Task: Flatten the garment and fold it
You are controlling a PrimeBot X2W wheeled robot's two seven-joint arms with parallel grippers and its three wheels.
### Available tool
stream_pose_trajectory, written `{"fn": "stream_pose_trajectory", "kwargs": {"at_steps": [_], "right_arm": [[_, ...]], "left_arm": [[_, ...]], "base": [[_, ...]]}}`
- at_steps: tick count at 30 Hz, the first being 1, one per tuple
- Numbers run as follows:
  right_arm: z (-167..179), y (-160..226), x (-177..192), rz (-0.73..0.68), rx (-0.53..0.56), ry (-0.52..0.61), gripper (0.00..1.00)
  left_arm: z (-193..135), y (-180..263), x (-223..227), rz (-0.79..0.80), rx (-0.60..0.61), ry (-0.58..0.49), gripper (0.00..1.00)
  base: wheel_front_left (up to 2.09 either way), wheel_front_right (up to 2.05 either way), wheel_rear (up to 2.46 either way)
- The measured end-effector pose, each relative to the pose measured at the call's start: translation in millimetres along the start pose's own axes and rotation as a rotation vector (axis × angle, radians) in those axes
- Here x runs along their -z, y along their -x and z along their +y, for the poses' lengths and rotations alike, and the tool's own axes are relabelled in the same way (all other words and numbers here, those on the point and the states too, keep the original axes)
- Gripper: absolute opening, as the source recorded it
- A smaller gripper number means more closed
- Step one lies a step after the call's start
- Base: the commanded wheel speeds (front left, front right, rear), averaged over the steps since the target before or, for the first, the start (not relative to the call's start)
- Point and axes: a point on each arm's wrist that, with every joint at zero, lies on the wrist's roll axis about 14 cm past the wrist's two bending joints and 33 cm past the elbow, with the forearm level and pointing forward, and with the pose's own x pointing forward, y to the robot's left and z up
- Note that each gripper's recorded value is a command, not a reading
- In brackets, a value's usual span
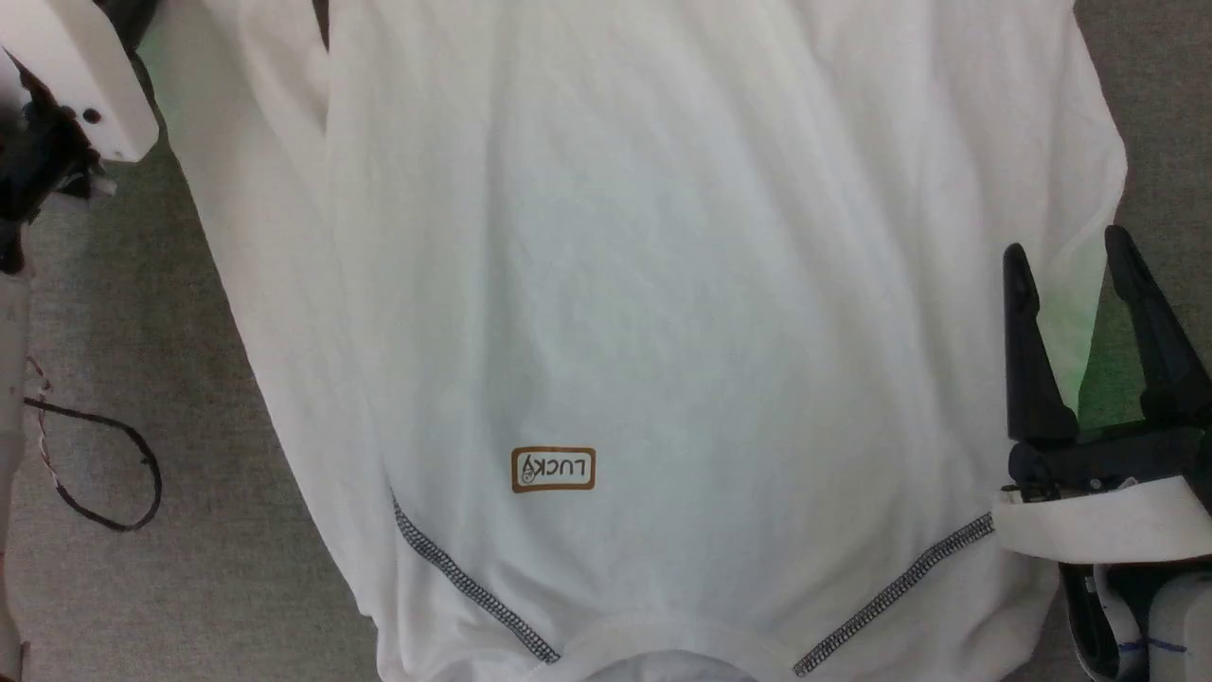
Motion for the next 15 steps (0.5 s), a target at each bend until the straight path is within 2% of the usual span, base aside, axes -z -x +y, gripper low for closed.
{"fn": "stream_pose_trajectory", "kwargs": {"at_steps": [8, 15], "right_arm": [[0.4, 9.6, -22.0, -0.052, 0.002, -0.01, 1.0], [0.7, 32.3, -43.3, -0.094, 0.009, -0.036, 1.0]], "left_arm": [[8.4, 37.0, -19.2, -0.135, -0.021, 0.063, 0.0], [11.8, 102.7, -57.2, -0.32, -0.014, 0.093, 0.0]], "base": [[0.0, 0.0, 0.0], [0.0, 0.0, 0.0]]}}
